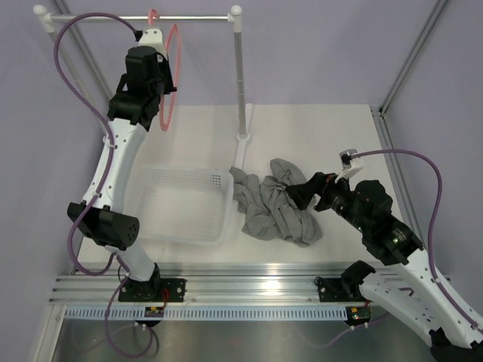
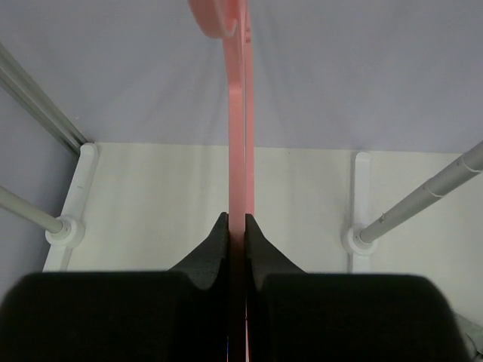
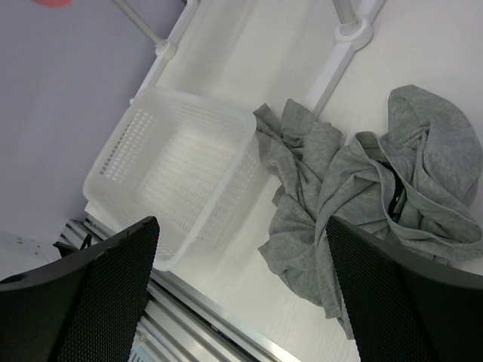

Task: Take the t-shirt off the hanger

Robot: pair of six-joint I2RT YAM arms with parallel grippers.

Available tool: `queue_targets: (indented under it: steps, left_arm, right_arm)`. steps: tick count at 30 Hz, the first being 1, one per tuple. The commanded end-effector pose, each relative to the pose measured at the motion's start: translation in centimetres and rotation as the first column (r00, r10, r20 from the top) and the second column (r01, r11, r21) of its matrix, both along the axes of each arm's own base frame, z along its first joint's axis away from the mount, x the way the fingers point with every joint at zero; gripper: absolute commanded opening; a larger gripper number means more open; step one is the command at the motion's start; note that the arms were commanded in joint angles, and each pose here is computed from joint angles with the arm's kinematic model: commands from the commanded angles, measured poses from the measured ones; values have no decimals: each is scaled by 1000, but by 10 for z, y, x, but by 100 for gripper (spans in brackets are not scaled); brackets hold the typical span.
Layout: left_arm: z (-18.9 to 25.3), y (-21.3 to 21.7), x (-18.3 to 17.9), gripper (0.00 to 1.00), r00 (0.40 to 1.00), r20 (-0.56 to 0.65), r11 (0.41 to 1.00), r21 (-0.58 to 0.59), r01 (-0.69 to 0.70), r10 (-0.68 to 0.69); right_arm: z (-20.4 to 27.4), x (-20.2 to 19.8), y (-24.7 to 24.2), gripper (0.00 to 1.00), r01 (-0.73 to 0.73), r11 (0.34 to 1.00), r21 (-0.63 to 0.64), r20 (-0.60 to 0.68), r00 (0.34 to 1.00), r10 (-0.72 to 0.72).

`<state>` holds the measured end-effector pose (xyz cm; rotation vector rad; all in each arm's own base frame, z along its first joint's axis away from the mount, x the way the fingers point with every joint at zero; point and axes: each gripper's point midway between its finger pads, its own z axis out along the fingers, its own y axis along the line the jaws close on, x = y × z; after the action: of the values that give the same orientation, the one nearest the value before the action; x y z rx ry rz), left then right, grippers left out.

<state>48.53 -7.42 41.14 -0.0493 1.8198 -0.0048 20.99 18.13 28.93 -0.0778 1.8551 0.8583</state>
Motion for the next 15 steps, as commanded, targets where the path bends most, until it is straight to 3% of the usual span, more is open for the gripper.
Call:
queue_targets:
  steps: [1, 13, 15]
  left_arm:
    - [44, 1, 14, 0, 990, 143, 1000, 24, -5, 2]
    - [50, 5, 24, 0, 984, 174, 998, 32, 45, -50]
    - [51, 0, 26, 6, 980, 181, 997, 24, 78, -81]
  right_arm:
    - [12, -7, 3, 100, -36, 999, 23, 57, 998, 35]
    - [11, -7, 3, 99, -44, 999, 12, 60, 997, 43]
    - [11, -6, 3, 100, -44, 999, 11, 61, 997, 44]
